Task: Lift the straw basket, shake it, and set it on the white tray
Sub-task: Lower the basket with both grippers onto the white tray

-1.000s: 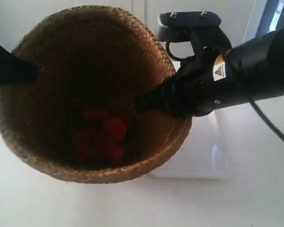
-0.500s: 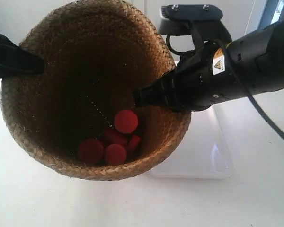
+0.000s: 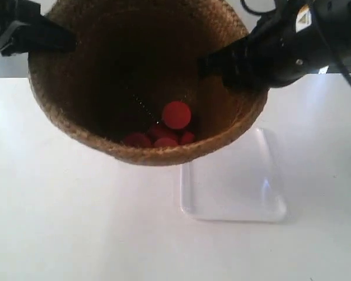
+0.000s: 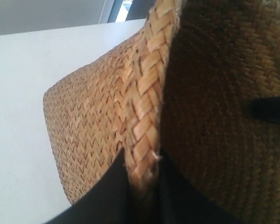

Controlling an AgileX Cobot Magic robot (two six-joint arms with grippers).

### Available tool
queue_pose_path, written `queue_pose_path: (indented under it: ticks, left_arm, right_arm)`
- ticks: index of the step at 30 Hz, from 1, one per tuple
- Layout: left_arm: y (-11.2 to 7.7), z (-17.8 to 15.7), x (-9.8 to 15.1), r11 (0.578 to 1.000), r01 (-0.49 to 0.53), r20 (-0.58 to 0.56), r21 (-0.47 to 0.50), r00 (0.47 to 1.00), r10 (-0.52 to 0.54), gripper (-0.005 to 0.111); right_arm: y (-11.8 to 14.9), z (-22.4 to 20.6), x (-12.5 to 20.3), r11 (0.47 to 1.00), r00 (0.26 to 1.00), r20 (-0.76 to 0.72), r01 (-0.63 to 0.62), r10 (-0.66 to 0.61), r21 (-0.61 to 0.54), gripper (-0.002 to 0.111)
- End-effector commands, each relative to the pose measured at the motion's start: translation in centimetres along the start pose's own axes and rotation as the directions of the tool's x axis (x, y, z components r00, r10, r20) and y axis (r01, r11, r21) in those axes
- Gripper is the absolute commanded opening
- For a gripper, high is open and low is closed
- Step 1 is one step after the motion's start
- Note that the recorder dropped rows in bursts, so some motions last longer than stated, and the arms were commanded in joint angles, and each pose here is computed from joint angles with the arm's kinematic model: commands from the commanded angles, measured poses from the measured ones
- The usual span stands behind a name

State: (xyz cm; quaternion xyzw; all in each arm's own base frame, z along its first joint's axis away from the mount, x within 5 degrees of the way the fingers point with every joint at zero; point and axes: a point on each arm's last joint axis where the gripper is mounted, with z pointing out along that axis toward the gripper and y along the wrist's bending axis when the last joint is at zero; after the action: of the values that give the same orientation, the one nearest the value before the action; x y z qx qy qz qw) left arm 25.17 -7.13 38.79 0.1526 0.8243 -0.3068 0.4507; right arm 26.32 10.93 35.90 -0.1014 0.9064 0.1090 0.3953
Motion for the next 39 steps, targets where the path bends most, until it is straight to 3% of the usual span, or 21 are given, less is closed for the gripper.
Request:
queue_pose_path:
  ticks: [1, 6, 9, 12, 16, 20, 28, 39]
  left_arm:
    - [-0.7, 1.0, -2.3, 0.99, 0.057, 0.035, 0.132, 0.997, -0.062, 0.0]
    - [-2.6, 5.0, -3.4, 0.971, 0.039, -0.014, 0.236, 0.999, -0.037, 0.001]
    - [-3.2, 8.0, -3.8, 0.963, 0.07, -0.049, 0.259, 0.997, -0.059, 0.017]
    - [-2.2, 10.5, -3.5, 0.962, 0.118, -0.105, 0.246, 0.99, -0.094, 0.02]
    - [-0.6, 14.0, -3.0, 0.961, 0.166, -0.174, 0.223, 0.976, -0.128, 0.014]
    - [0.4, 16.7, -1.8, 0.962, 0.202, -0.31, 0.186, 0.941, -0.137, 0.017]
    - [1.0, 17.4, -1.7, 0.97, 0.187, -0.32, 0.156, 0.938, -0.129, 0.019]
    - [1.2, 17.5, -1.9, 0.975, 0.177, -0.293, 0.138, 0.947, -0.13, 0.019]
  right_arm:
    - [-2.2, -0.6, -2.7, 0.995, 0.996, -0.06, 0.064, -0.059, 0.073, 0.0]
    - [-4.6, 0.3, -5.5, 0.99, 0.969, -0.242, 0.085, -0.056, 0.114, 0.0]
    - [-6.3, 1.2, -6.4, 0.986, 0.95, -0.311, 0.084, -0.035, 0.146, 0.0]
    - [-7.8, 1.7, -6.5, 0.981, 0.948, -0.318, 0.06, 0.001, 0.183, 0.0]
    - [-9.7, 3.1, -6.0, 0.975, 0.935, -0.345, 0.001, 0.079, 0.224, 0.0]
    - [-10.5, 4.1, -5.6, 0.969, 0.922, -0.364, -0.038, 0.129, 0.245, 0.0]
    - [-11.2, 7.0, -3.4, 0.96, 0.872, -0.452, -0.066, 0.187, 0.271, 0.0]
    - [-11.7, 6.9, -3.1, 0.949, 0.869, -0.466, -0.014, 0.168, 0.315, 0.0]
